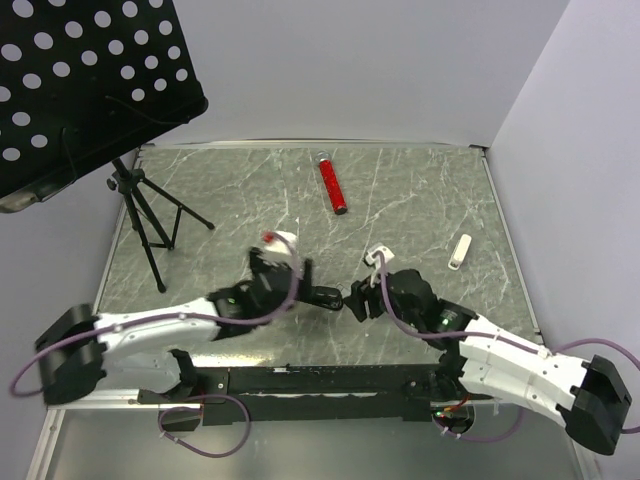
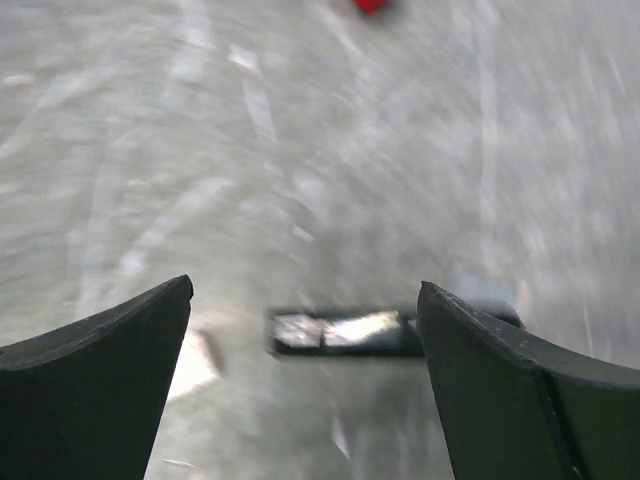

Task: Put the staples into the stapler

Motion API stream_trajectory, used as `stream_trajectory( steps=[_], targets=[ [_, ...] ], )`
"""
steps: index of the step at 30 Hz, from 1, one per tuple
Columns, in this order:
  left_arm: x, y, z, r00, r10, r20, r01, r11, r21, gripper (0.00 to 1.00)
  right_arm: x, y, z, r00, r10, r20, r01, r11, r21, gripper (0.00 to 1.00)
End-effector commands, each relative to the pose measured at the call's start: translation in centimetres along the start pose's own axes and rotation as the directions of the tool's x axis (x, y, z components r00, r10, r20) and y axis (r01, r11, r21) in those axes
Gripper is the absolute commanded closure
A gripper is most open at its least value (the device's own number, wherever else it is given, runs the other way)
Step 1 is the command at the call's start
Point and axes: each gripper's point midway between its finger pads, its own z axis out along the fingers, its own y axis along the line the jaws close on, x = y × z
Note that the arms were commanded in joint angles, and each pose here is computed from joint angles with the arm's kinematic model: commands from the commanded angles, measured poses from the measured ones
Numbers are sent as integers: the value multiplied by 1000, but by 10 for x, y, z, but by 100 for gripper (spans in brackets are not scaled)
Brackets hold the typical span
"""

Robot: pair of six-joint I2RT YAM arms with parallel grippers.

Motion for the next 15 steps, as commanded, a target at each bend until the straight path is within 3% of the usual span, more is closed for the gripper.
stream_trajectory(
  steps=[1,7,15],
  targets=[
    [-31,60,1,965,-255,58,259,963,-72,1,-19,14,3,993,-91,-77,85,993,-78,32],
    [-64,142,0,909,-389,152,414,887,-204,0,-28,21,16,934,-257,-250,225,963,-148,32],
    [-111,213,-9,878,-380,291,459,842,-284,0,-33,27,31,835,-398,-379,335,915,-223,32]
  ],
)
